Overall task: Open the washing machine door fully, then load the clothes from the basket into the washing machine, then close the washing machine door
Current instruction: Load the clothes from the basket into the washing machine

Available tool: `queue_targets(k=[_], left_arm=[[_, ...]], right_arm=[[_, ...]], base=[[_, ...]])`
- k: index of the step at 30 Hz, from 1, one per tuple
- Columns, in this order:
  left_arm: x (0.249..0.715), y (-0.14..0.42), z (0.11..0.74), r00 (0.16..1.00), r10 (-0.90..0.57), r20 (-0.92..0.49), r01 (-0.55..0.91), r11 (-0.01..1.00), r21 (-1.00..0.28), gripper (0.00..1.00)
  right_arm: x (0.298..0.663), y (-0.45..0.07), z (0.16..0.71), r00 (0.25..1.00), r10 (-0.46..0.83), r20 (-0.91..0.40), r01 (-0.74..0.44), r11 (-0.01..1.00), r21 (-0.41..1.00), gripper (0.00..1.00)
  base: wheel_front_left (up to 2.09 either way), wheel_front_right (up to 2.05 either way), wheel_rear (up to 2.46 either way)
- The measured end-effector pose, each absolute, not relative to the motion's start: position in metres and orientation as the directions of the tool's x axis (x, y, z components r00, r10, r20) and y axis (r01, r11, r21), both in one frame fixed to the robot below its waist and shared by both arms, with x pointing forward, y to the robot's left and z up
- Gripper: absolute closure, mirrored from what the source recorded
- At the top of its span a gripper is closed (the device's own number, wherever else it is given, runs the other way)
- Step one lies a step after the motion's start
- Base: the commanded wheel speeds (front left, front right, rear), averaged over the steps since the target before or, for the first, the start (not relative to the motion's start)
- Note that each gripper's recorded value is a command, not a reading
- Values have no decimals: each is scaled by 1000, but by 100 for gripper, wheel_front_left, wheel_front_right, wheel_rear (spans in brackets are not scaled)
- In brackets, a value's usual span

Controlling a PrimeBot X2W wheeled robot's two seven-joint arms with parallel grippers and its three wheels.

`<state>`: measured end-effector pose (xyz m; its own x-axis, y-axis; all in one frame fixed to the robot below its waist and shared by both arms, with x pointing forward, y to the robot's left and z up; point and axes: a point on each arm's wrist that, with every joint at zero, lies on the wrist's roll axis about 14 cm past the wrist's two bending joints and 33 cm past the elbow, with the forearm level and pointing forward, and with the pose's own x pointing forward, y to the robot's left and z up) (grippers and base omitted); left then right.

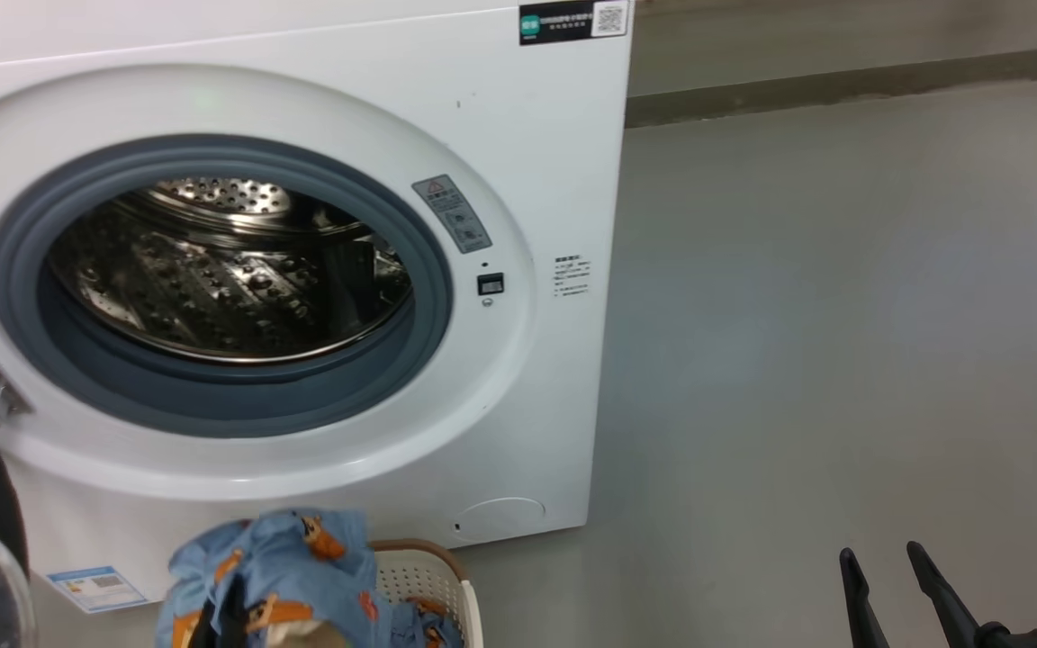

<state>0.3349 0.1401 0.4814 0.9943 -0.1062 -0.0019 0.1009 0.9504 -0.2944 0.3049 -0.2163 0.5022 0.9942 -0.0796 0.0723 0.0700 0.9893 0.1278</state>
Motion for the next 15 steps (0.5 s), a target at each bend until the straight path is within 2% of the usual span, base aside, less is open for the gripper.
queue_targets(k=[15], left_arm=[[411,118,493,985,-172,26,173,947,-271,100]], right_arm=[[268,-258,499,967,-248,60,237,959,156,0]], base=[[0,0,0]])
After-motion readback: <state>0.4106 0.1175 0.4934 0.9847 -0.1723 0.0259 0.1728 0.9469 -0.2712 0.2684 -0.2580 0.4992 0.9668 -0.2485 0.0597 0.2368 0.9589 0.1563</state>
